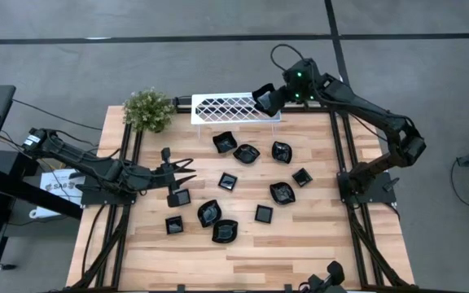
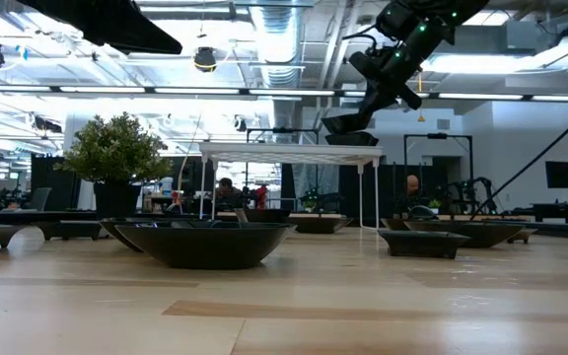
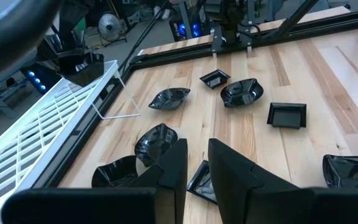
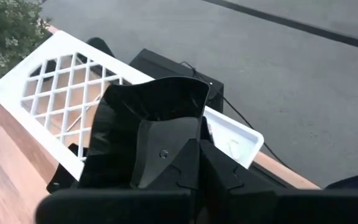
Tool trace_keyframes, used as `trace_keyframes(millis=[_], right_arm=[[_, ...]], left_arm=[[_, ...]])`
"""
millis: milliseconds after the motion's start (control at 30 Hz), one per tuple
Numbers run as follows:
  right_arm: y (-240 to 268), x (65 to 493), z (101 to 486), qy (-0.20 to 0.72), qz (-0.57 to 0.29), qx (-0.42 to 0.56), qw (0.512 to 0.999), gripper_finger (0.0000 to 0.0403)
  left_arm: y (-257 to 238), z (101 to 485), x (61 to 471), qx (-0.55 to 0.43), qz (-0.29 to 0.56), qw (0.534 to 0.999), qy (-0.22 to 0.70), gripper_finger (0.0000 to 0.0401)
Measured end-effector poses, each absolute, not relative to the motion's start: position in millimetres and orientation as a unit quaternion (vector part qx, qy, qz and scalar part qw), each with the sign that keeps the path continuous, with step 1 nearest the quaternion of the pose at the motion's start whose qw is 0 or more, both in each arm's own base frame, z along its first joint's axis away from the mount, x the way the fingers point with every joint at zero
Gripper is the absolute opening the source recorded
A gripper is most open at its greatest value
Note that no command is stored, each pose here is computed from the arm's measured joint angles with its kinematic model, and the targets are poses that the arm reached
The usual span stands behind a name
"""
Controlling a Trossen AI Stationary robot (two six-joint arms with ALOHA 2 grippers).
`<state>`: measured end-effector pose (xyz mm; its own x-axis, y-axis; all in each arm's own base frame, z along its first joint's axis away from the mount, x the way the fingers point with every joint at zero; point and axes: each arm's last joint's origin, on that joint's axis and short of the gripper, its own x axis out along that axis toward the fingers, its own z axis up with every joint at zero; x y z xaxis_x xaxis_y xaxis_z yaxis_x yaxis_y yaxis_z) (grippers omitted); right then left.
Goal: Pick & Place Mini shaped plates
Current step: Stack the black distorted square plate on top of the black distorted square plate on the shelf
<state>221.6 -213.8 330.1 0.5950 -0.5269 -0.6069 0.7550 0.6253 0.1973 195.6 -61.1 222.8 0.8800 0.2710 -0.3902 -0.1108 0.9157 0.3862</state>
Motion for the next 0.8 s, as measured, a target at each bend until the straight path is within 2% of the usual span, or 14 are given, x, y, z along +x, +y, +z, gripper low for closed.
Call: trace_keyframes(millis=[300, 633, 800], right_arm=[[-213.5, 219.2, 327.7, 0.273, -0.374, 0.219, 0.859, 0.0012], [-213.6, 219.3, 327.8, 0.277, -0.37, 0.206, 0.863, 0.0128], [-213.5, 217.7, 330.0, 0.275, -0.387, 0.193, 0.859, 0.0167]], left_arm=[[-61.2, 222.8, 195.6, 0.179, 0.1, 0.953, 0.223, 0.0066], [-61.2, 222.8, 195.6, 0.179, 0.1, 0.953, 0.223, 0.0066], [-61.2, 222.8, 195.6, 0.179, 0.1, 0.953, 0.223, 0.0066]])
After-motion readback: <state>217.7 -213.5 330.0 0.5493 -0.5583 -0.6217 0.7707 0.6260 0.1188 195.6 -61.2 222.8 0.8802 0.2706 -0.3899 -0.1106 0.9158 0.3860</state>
